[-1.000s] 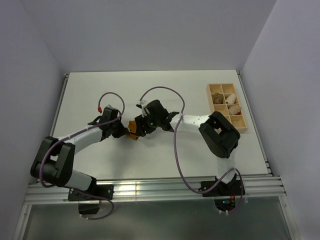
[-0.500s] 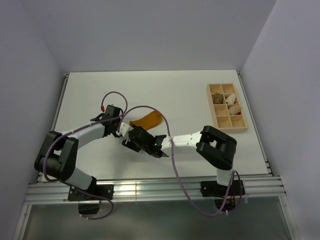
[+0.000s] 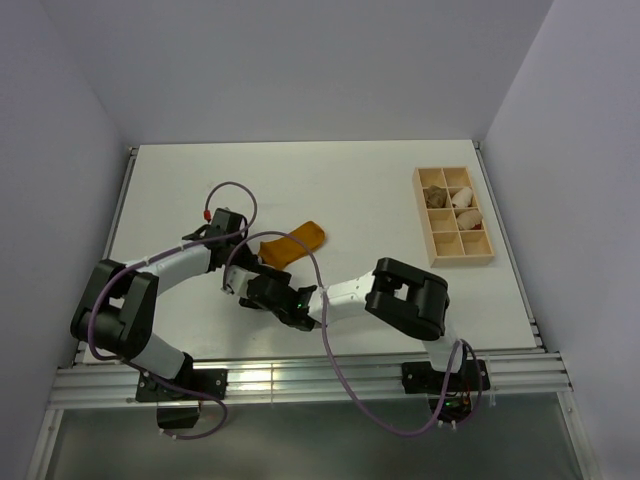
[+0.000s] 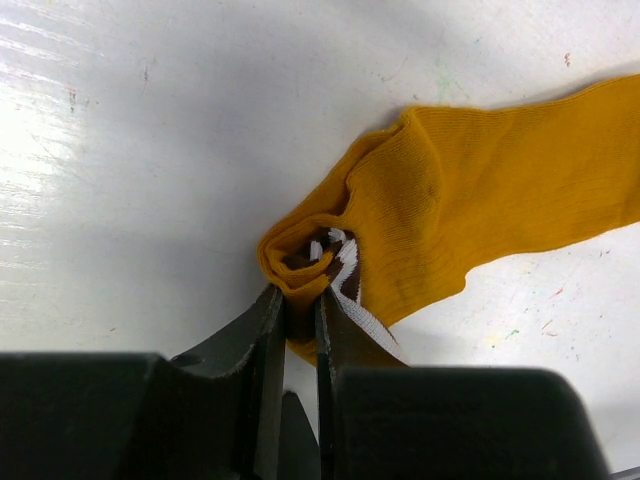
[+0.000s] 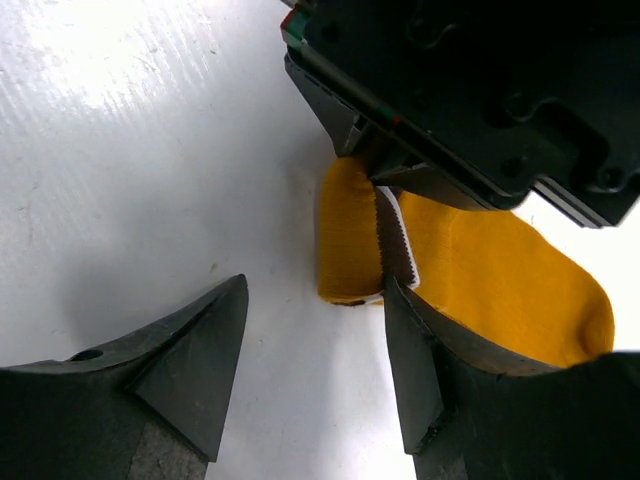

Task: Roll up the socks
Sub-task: Roll the sock at the center of the board.

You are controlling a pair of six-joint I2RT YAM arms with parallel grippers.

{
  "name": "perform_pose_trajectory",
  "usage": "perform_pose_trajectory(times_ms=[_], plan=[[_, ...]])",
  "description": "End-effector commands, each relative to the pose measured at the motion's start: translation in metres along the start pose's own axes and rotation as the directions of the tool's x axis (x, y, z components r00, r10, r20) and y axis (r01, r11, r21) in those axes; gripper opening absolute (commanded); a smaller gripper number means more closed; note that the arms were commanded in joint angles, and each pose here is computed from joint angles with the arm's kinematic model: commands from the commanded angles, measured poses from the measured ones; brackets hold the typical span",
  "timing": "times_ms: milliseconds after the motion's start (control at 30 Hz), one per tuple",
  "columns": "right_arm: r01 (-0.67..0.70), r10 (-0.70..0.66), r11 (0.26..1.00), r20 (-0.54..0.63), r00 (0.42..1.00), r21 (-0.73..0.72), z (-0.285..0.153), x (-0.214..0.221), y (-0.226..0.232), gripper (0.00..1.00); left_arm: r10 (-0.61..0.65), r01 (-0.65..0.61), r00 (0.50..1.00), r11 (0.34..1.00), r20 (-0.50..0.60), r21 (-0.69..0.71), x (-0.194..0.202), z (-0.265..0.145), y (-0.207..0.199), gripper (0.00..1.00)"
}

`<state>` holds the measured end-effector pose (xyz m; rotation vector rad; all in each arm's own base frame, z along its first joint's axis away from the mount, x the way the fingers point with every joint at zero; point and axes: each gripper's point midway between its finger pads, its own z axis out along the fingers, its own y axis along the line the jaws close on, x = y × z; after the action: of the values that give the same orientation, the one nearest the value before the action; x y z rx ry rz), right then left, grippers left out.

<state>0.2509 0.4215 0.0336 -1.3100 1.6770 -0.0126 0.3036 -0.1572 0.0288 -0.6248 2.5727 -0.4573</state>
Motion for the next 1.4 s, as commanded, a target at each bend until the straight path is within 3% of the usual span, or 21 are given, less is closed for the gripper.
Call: perform_pose_trajectory(times_ms=[0,200,633,700,767,800,933,1133,1267,1367], plan=[[-0.001,0.0,0.999,0.034,0.999,0.042,0.009,-0.015,-0.007,0.63,0.028,-0.028,0.999,1.0,-0.036,0.008,0.007,0.001,-0.004,0.04],[0.023,-0.022,1.0,-0.016,1.0,0.015,0.021,0.001,0.006,0.59,0.03,-0.029,0.999,1.0,-0.04,0.009,0.008,0.001,-0.005,0.04],[-0.047,0.04,0.998,-0.144,0.989,-0.044,0.027,0.044,0.019,0.0,0.019,-0.018,0.999,1.0,-0.04,0.025,0.01,0.001,-0.006,0.07],[-0.077,0.065,0.995,-0.153,0.986,-0.071,0.026,0.047,0.02,0.0,0.012,-0.011,0.999,0.999,-0.032,0.04,0.008,0.0,-0.009,0.12],[-0.129,0.108,0.984,-0.162,0.981,-0.122,0.026,0.05,0.022,0.0,-0.001,0.003,1.0,0.999,-0.031,0.048,0.01,-0.001,-0.01,0.25],[-0.156,0.131,0.978,-0.17,0.977,-0.142,0.025,0.052,0.024,0.0,-0.006,0.007,1.0,0.998,-0.021,0.061,0.009,-0.003,-0.011,0.37],[-0.252,0.211,0.937,-0.186,0.96,-0.24,0.022,0.054,0.031,0.0,-0.033,0.032,0.999,0.998,0.02,0.053,0.003,-0.007,-0.007,0.6],[-0.4,0.341,0.865,-0.228,0.912,-0.302,0.019,0.063,0.026,0.0,-0.141,0.135,0.987,0.988,0.081,0.073,-0.009,-0.016,0.006,0.71],[-0.498,0.427,0.791,-0.262,0.865,-0.354,0.017,0.066,0.027,0.0,-0.221,0.208,0.966,0.972,0.132,0.11,-0.023,-0.025,0.015,0.72],[-0.59,0.511,0.697,-0.296,0.807,-0.407,0.016,0.066,0.029,0.0,-0.242,0.22,0.957,0.965,0.16,0.144,-0.027,-0.03,0.016,0.73]])
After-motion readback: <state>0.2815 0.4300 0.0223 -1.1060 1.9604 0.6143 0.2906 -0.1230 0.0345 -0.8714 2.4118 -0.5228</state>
